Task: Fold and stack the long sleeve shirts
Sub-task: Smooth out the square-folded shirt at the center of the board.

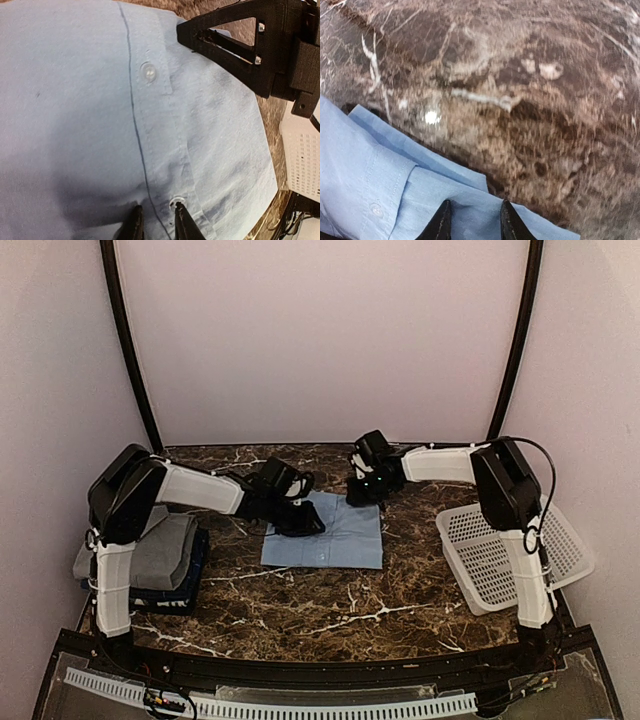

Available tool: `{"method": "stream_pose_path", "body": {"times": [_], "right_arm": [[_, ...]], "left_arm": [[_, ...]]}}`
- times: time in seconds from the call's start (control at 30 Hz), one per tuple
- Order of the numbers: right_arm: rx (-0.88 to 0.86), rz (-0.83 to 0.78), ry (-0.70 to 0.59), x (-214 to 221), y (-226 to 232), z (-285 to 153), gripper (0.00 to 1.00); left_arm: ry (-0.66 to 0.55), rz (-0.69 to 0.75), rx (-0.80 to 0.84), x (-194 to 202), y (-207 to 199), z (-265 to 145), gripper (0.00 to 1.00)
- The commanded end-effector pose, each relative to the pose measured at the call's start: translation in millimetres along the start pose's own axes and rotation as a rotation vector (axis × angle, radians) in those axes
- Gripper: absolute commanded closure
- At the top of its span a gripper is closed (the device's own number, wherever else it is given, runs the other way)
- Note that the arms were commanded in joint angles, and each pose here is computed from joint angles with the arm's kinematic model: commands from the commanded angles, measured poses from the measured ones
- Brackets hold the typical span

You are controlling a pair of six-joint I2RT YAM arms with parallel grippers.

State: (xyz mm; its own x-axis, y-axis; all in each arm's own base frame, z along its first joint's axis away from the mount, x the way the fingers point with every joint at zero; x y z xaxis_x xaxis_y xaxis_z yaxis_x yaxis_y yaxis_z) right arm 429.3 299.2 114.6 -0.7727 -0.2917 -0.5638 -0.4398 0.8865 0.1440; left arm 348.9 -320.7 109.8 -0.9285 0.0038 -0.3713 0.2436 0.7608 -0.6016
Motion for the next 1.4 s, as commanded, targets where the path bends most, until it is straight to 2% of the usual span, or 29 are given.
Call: {"method": "stream_pose_path", "body": {"times": [0.0, 0.13, 0.3, 0.43, 0.67, 0.9, 1.13, 1.37], "right_arm": [[-0.049, 0.001, 0.027, 21, 18, -20, 0.69], [-0.044, -0.027, -0.006, 15, 32, -44, 0.68], [-0.045, -0.082, -0.053, 9, 57, -80, 0.67], [-0.053, -0.143, -0.033, 35, 85, -97, 0.67], [-0.075, -0.201, 0.022, 96, 124, -114, 0.68], [-0.032, -0.234, 0.096, 129, 133, -94, 0.67], [0.013, -0.297, 0.174, 161, 140, -80, 0.59], [-0.003, -0.277, 0.166, 164, 143, -90, 0.55]], "left_arm": [[0.057, -0.005, 0.03, 30, -8, -29, 0.79], [0.046, -0.024, 0.067, 48, -14, -47, 0.79], [-0.037, -0.082, 0.072, 56, -20, -85, 0.79], [-0.105, -0.116, -0.044, 66, -7, -113, 0.77], [-0.139, -0.193, -0.069, 61, 25, -140, 0.76], [-0.098, -0.257, -0.053, 60, 54, -137, 0.74], [-0.044, -0.292, -0.073, 61, 70, -127, 0.66], [0.042, -0.315, -0.092, 70, 82, -112, 0.61]]}}
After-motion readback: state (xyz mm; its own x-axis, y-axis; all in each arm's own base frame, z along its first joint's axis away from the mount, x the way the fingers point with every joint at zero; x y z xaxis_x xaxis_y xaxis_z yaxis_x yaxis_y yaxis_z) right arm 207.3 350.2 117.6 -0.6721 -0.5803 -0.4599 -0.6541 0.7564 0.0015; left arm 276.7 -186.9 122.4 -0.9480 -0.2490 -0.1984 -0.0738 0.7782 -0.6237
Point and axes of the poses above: each gripper's point midway between its finger pads, its own z axis out along the fingers, its own y axis along the line the jaws close on, x = y × z, the point moved 10 cm from there along -z, back along the fingers, and after that the axes turned 5 degrees about -z, right-handed, at the moved point
